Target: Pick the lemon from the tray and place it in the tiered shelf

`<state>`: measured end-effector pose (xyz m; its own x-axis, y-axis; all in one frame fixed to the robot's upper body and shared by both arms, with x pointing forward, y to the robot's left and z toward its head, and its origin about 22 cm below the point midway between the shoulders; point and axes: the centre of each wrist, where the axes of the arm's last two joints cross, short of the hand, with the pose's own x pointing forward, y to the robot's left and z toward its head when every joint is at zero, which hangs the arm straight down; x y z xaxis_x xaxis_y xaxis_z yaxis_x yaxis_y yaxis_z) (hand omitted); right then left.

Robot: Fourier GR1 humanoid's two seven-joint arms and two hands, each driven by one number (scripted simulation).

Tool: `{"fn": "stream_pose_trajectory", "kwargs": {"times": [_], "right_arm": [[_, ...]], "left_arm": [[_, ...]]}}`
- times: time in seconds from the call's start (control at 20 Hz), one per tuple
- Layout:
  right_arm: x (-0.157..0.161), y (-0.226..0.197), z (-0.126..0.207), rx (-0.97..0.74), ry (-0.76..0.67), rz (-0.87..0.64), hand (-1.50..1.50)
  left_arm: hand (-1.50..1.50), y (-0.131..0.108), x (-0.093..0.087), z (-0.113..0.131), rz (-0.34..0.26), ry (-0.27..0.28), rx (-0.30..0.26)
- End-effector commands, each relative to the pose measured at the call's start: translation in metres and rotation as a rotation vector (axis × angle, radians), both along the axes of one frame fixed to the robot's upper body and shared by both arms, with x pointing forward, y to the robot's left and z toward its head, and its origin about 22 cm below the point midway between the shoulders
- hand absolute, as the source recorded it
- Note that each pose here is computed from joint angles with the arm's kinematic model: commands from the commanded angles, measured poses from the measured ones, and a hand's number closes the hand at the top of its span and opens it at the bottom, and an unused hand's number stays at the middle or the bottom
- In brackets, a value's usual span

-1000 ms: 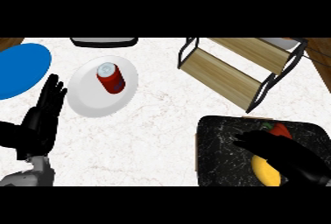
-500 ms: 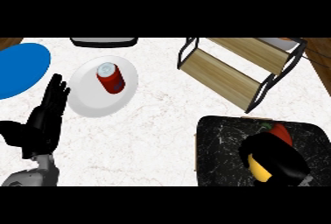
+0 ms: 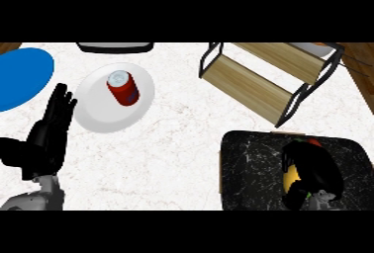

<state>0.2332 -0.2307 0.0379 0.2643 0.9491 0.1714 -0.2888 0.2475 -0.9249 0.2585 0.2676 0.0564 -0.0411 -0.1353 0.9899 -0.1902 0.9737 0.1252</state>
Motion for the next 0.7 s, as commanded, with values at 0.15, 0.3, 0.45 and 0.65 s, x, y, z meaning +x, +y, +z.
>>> {"fn": "stream_pose_trajectory", "kwargs": {"times": [0.15,0.3,0.45,0.65], "right_arm": [[0.030,0.052,0.033,0.093,-0.122,-0.337,1.50],[0.043,0.078,0.072,0.171,-0.287,-0.435,1.50],[0.050,0.101,0.107,0.258,-0.471,-0.527,1.50],[0.057,0.128,0.141,0.248,-0.623,-0.644,1.50]], "left_arm": [[0.00,-0.010,0.002,0.000,-0.063,-0.004,-0.011],[0.00,-0.017,0.008,0.002,-0.089,0.002,-0.010],[0.00,-0.019,0.014,0.005,-0.089,0.009,-0.005],[0.00,-0.018,0.012,-0.001,-0.095,0.017,0.005]]}}
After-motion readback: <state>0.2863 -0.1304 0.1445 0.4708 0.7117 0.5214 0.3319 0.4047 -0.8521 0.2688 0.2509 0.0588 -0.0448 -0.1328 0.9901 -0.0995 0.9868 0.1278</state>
